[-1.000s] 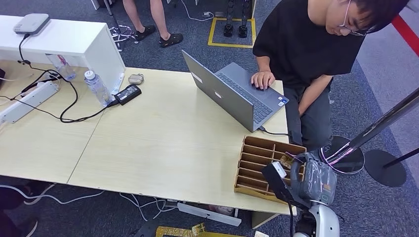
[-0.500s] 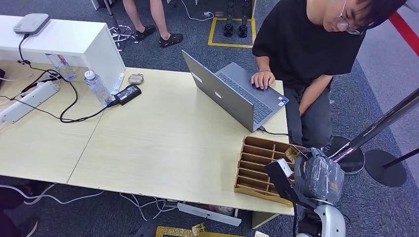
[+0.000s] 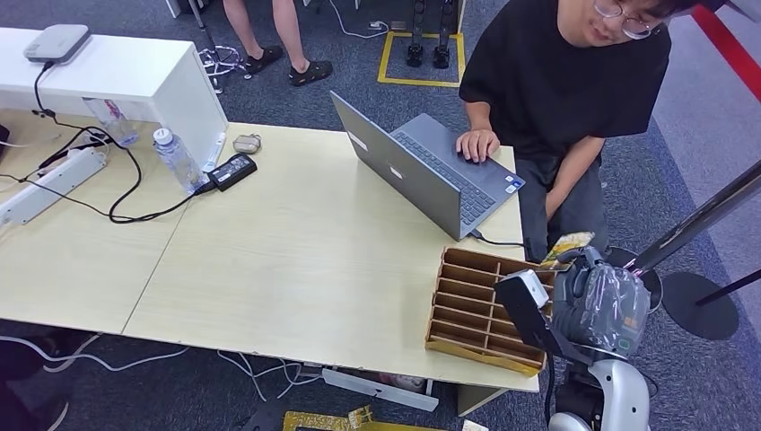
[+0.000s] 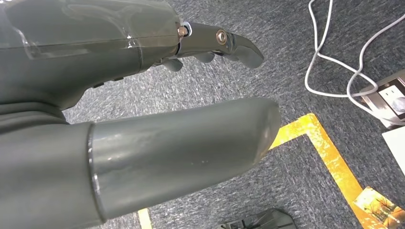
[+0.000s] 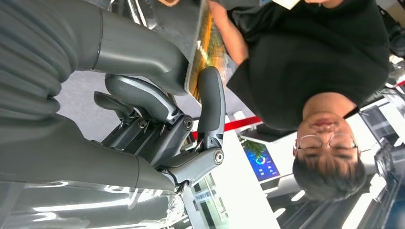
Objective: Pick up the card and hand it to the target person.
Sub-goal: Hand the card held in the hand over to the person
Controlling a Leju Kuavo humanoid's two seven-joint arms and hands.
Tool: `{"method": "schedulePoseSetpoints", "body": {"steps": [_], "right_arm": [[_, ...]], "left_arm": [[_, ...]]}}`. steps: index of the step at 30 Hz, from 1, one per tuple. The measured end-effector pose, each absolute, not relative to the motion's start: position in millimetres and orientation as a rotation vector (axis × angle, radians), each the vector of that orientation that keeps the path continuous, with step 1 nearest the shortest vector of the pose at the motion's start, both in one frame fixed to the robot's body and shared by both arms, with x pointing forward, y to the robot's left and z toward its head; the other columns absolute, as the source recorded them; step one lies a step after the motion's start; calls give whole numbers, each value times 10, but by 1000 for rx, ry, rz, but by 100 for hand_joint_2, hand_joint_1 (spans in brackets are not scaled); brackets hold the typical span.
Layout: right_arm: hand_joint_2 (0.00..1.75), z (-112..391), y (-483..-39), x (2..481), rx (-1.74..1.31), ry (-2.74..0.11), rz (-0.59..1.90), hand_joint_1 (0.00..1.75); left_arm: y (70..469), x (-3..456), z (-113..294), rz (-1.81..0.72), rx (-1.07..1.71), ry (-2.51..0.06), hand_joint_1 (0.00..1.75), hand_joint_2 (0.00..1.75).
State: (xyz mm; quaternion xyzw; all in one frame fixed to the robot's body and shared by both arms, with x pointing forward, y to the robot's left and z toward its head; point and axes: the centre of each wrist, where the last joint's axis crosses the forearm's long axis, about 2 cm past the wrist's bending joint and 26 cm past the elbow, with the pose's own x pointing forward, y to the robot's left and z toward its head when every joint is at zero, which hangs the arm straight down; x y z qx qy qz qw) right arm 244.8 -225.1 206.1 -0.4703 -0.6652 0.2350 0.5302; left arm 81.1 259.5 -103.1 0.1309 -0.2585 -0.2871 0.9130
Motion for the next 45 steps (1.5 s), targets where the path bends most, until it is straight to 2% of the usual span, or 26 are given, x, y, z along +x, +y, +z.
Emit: {"method": "schedulePoseSetpoints", "body": {"steps": [10,21,30,44,45], "right_arm": [[175,2120,-2269,2474,-1136,-1598,557,175],[175,2359,-2356,2717,-1202,-1586,589,175],[175,2277,-2547,2930,-876,-1727,360,175],[175,1966,-2679,3135,-793,-1628,263,175],[175,1941,-2681,3142,-792,-1618,265,167]], "left_arm": [[2596,811,-1031,-593,270,-534,0,0],[2593,811,-1031,-613,261,-539,0,0],[2590,812,-1031,-625,260,-541,0,0],[2571,815,-1029,-631,258,-538,0,0],[2569,815,-1029,-631,258,-538,0,0]]}}
